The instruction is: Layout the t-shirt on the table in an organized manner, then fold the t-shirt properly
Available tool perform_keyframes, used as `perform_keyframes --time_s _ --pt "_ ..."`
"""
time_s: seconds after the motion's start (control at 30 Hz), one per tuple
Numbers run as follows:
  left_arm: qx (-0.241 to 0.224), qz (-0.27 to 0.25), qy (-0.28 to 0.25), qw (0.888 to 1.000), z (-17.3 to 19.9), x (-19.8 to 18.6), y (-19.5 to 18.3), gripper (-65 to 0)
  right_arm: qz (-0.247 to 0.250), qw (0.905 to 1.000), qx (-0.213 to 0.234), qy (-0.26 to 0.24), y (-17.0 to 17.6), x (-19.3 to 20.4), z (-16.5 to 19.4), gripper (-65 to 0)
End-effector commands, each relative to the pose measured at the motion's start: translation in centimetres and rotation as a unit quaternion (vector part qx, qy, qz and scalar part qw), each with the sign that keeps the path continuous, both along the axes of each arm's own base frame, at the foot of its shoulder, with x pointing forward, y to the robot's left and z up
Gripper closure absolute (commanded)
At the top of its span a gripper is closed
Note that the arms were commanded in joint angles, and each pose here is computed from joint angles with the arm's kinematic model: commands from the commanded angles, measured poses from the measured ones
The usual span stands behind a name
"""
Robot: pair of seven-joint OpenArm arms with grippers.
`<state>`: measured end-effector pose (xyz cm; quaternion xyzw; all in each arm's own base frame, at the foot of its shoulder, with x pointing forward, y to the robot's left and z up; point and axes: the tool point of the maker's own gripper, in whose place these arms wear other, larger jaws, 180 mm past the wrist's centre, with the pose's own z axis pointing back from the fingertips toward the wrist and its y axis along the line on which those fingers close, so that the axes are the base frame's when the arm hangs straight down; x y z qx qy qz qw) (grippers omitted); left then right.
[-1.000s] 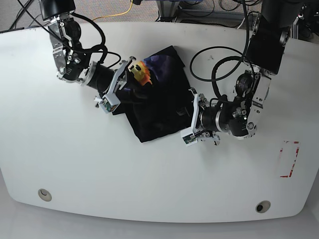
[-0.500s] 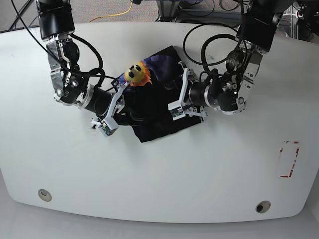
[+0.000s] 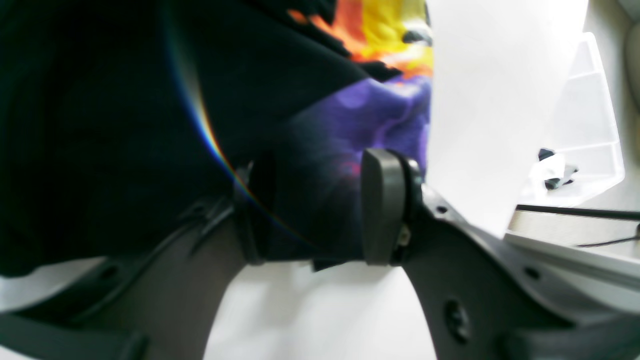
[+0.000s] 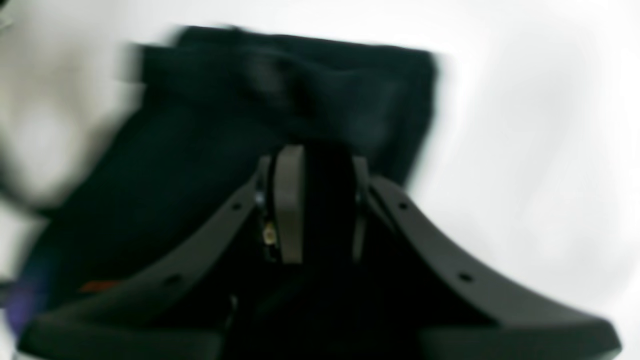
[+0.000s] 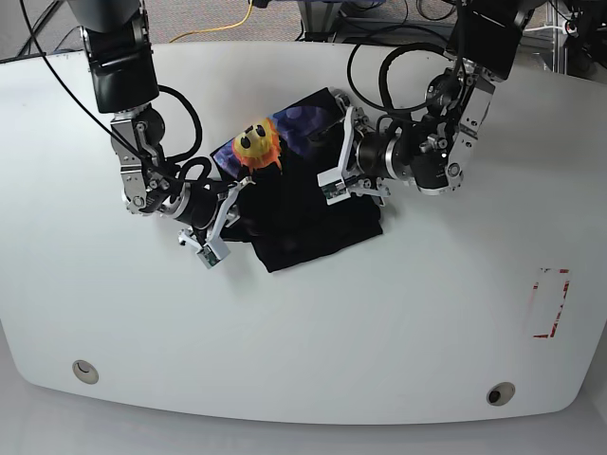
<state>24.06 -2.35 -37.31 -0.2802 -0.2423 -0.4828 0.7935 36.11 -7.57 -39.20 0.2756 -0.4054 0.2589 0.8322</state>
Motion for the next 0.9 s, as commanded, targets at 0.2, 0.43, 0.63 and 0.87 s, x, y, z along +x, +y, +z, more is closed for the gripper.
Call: perform_keyframes --time_s 0.2,0.43,0.63,0.87 --pt "-0.002 0.000 -0.011 1.000 0.5 0.4 0.9 -25.1 -0.027 0.9983 -0.034 -0.040 -3.8 3.9 1.3 -13.0" --pt "0.000 -0.001 -0.009 1.000 0.3 0.3 0.9 -25.1 -0.034 0.9927 -0.036 -0.110 -4.8 5.4 6.2 -13.0" --pt "-0.004 -0.003 -0.010 1.000 0.5 0.3 0.5 -25.1 -0.020 0.9875 -0.073 -0.138 -4.9 5.2 9.4 -13.0" --pt "-0.018 0.004 -0.045 0.999 1.7 2.0 -1.2 -25.1 -0.021 0.9841 -0.116 -0.133 -5.5 2.0 10.3 -13.0"
